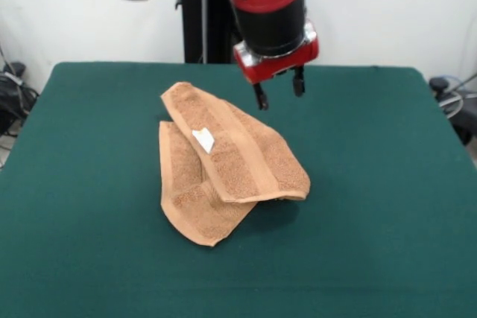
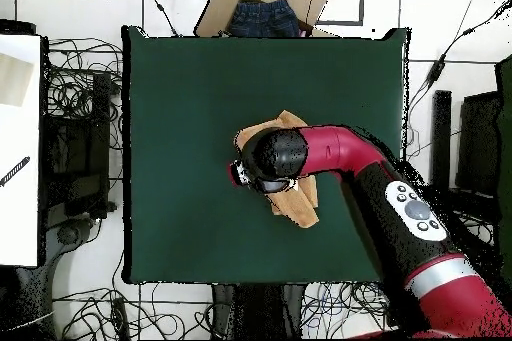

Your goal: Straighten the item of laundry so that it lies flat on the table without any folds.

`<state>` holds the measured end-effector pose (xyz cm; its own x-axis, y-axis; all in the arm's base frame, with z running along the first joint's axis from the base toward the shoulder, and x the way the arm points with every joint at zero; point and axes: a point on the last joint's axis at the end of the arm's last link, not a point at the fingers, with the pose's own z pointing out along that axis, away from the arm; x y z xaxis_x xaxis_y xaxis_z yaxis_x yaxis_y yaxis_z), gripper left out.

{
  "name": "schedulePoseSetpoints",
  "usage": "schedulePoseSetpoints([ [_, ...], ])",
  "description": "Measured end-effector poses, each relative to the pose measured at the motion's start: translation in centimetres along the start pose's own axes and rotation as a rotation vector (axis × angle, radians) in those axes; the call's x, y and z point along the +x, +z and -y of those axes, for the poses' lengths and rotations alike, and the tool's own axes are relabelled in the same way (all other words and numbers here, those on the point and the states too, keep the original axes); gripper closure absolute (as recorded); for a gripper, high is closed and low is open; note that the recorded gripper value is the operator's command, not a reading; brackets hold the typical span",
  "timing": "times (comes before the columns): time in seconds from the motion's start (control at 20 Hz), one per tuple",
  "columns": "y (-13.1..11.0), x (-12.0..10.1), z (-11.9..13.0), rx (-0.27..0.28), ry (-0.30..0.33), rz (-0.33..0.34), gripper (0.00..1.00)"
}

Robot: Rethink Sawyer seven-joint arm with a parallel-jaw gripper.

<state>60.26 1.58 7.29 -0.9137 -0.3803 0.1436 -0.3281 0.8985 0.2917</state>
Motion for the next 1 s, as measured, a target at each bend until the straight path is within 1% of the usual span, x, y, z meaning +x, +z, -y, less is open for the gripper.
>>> schedulePoseSetpoints([
  [0.05,-1.0,-0.5,-1.0,0.026,-0.020,-0.015,0.00],
  [0.3,-4.3,-2.2,-4.4,0.104,-0.082,-0.055,0.00],
  [0.35,-5.1,-2.6,-5.1,0.121,-0.094,-0.055,0.00],
  [0.45,-5.7,-3.0,-5.7,0.137,-0.104,-0.050,0.00],
  [0.5,-6.4,-3.5,-6.4,0.155,-0.114,-0.040,0.00],
  [0.8,-7.5,-4.2,-7.1,0.187,-0.125,-0.024,0.00],
  [1.0,-7.7,-3.8,-6.6,0.198,-0.111,-0.028,0.00],
])
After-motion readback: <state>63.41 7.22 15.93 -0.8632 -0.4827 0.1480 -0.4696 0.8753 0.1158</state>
